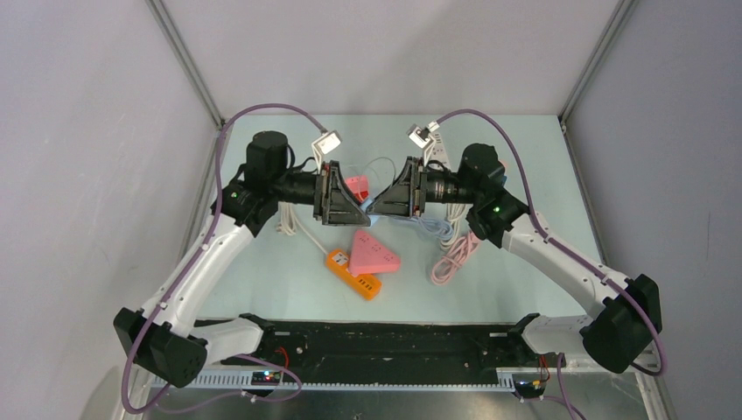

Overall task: Insert the plug
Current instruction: Adjust the plug, then insert the plug into the socket.

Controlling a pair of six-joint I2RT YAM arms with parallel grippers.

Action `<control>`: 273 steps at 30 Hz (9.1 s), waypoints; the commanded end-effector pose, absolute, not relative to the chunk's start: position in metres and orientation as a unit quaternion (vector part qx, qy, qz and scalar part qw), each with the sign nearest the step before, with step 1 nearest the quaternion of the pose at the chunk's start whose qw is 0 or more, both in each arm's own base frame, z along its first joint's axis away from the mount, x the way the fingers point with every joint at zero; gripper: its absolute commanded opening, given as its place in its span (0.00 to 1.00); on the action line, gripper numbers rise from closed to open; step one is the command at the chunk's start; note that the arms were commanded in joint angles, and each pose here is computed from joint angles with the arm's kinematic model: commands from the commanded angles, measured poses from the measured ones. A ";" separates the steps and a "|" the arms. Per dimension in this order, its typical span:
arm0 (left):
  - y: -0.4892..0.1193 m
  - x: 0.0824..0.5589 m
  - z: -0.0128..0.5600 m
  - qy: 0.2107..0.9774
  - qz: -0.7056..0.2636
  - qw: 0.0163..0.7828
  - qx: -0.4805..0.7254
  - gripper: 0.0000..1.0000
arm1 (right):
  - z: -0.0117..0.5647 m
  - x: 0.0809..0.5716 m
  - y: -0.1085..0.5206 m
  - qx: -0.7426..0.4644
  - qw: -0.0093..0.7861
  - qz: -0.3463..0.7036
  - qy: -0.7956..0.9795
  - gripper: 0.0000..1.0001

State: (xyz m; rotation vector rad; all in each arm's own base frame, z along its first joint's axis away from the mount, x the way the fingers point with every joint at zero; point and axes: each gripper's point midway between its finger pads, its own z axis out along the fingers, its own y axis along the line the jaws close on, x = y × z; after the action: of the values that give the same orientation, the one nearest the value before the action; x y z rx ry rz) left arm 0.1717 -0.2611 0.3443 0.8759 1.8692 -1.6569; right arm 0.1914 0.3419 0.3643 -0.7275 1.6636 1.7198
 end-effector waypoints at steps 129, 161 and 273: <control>-0.204 0.212 0.075 0.912 -0.337 0.115 -0.201 0.15 | 0.003 0.212 0.319 -0.017 0.488 0.183 0.854 0.00; -0.212 0.197 0.067 0.917 -0.352 0.073 -0.171 0.09 | -0.065 0.164 0.341 -0.075 0.431 0.103 0.893 0.00; -0.194 0.212 0.048 0.945 -0.297 0.128 -0.040 0.22 | 0.100 0.269 0.350 -0.190 0.232 0.283 0.911 0.71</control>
State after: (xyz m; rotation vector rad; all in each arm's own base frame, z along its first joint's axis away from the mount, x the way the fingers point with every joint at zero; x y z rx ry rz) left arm 0.2016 -0.1947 0.0466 -0.1662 2.7901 -0.9064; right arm 0.2613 0.3477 0.0747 -0.5551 2.5165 0.7511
